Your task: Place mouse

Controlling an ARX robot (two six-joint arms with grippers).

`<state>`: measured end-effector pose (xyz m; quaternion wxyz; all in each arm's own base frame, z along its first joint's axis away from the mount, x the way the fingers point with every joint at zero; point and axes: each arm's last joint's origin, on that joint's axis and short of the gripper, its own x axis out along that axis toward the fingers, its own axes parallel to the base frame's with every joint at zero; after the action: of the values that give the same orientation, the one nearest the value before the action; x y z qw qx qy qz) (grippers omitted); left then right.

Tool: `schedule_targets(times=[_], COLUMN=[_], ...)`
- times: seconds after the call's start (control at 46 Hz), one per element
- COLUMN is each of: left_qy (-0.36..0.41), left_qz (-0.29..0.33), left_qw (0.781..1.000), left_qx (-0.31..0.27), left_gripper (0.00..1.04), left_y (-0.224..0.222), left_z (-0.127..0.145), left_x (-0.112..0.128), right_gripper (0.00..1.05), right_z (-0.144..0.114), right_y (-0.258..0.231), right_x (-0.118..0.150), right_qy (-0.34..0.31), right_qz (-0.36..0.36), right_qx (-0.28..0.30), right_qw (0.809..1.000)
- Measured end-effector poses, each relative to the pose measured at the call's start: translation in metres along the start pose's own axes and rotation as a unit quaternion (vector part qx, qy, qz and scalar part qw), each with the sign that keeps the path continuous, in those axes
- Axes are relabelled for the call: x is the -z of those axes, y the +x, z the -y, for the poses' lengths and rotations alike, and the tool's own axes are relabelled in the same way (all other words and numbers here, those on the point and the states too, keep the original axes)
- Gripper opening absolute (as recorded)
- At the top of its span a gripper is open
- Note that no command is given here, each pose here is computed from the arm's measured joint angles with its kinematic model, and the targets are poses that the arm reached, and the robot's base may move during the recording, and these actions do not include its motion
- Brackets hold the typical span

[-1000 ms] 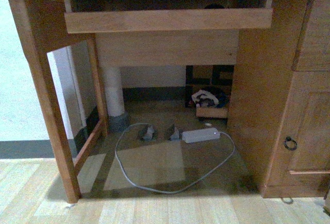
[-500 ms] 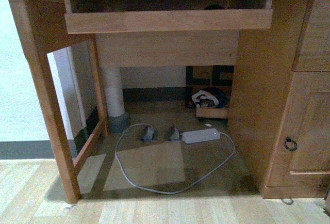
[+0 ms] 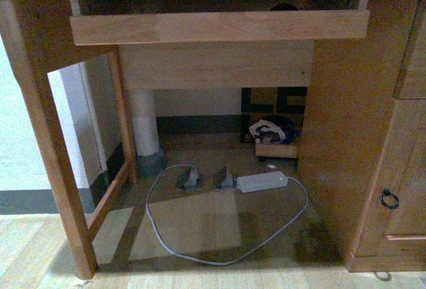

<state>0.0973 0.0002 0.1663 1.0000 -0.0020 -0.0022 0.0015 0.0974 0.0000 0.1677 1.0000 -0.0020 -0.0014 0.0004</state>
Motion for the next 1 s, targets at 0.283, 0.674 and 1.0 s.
schedule_targets(times=[0.283,0.674,1.0], left_qy=[0.000,0.000,0.000], left_qz=[0.000,0.000,0.000], left_qw=[1.000,1.000,1.000], left_qx=[0.000,0.001,0.000], left_gripper=[0.98,0.98,0.98], left_y=[0.0000,0.0001,0.0000], left_z=[0.0000,0.0001,0.0001], left_x=[0.0000,0.0000,0.0001], right_gripper=[0.98,0.98,0.98], right_z=[0.0000,0.0000,0.0000], right_y=[0.0000,0.0000,0.0000], right_x=[0.0000,-0.0003,0.0000], right_qy=[0.000,0.000,0.000], right_qz=[0.000,0.002,0.000], right_qx=[0.000,0.000,0.000], right_qw=[1.000,1.000,1.000])
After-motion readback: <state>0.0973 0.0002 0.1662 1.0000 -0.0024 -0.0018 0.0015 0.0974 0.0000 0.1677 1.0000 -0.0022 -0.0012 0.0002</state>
